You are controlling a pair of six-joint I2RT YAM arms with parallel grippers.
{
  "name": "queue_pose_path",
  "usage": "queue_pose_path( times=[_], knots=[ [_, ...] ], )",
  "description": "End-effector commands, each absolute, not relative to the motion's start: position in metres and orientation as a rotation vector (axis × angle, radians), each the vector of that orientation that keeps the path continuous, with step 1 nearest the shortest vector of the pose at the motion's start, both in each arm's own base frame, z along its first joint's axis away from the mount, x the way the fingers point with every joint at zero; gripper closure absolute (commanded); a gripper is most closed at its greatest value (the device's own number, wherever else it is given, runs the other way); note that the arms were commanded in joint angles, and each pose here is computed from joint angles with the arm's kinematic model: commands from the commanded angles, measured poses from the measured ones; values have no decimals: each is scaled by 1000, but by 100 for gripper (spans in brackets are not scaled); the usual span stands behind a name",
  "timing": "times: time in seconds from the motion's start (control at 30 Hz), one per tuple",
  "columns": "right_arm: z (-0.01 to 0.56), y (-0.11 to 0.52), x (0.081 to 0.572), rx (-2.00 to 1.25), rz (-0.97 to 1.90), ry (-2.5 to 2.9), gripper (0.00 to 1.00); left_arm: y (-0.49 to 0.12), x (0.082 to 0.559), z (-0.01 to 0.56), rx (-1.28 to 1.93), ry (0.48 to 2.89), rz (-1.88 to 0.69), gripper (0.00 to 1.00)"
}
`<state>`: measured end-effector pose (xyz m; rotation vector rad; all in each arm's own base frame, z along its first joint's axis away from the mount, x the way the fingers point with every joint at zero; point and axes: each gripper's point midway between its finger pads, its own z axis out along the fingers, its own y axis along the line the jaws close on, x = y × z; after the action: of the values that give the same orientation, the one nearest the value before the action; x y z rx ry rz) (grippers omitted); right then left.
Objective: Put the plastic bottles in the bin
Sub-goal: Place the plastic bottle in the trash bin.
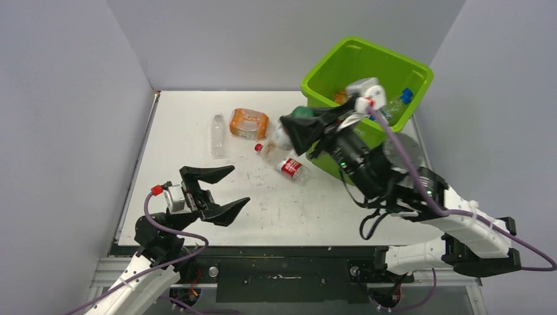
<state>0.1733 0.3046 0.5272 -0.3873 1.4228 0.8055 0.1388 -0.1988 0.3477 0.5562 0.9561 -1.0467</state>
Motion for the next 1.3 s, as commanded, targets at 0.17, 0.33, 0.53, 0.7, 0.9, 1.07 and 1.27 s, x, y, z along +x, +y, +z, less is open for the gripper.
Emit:
queue_pose_path(
  times=[0.17,0.33,0.53,0.7,0.9,1.07,1.27],
  knots=[
    [603,134,215,109,175,1286,95,-190,167,345,456,1062,-939,4],
    [617,158,244,116,109,1303,95,-183,180,339,400,1104,-892,4],
    [590,130,363,214,98,1373,95,-183,185,333,412,1131,-855,4],
    [530,89,453,343,360,1463,95,-176,196,328,357,1182,-805,4],
    [466,111,473,263,346,1586,95,-175,198,328,346,1187,-799,4],
    [411,116,477,217,302,1713,95,-178,197,326,364,1194,-810,4],
    [366,115,470,172,187,1851,95,-183,198,322,385,1212,-820,4]
  ],
)
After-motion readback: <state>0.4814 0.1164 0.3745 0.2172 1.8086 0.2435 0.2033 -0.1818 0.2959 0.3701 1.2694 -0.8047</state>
